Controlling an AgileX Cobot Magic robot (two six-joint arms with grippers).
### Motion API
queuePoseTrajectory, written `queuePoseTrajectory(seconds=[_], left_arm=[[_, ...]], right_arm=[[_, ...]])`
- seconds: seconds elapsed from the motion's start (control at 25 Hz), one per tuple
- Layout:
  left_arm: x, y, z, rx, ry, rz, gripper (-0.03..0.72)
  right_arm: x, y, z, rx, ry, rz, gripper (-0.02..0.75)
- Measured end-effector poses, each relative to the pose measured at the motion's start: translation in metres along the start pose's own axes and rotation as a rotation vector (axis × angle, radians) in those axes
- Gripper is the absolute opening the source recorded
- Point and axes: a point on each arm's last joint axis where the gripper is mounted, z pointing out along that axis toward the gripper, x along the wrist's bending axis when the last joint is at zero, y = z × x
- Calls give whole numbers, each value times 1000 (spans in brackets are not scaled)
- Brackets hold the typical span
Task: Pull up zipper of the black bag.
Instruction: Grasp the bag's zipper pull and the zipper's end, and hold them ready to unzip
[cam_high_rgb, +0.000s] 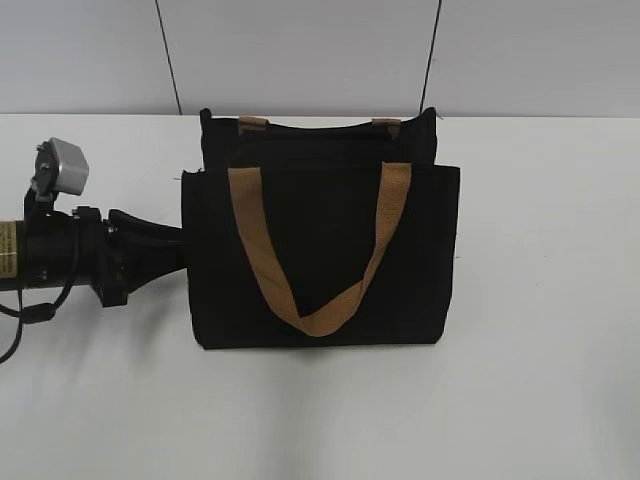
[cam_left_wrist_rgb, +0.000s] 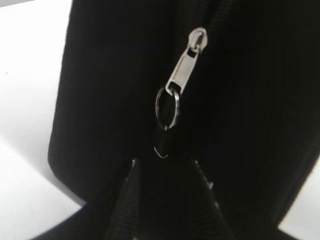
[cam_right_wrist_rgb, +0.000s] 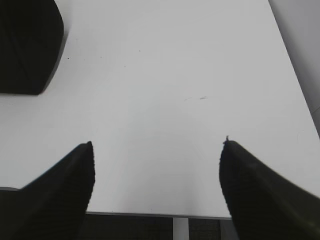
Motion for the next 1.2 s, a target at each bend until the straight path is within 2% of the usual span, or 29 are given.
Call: queuePoseTrajectory(seconds=[0.2,0.4,0.56,0.6,0.68,0.72,0.96,1.2], left_arm=[[14,-9,17,-32,-62,9,253],[11,-16,41,-25,-115,14,253],[13,-15,58,-35,-36,1,223],[13,-14,60,-40,-22,-5,189],[14,-14,61,-43,-6,1,67],[13,-15,61,-40,-10,11,36],[11,-13,54,-23,-20,45,25],[13,13,19,3,97,102,25]], right_arm=[[0,0,0,0,0,0,591],[0,0,0,0,0,0,591],[0,0,0,0,0,0,591],[0,0,0,0,0,0,591],[0,0,0,0,0,0,591],[0,0,0,0,0,0,591],[0,0,0,0,1,1,591],[0,0,0,0,1,1,591]])
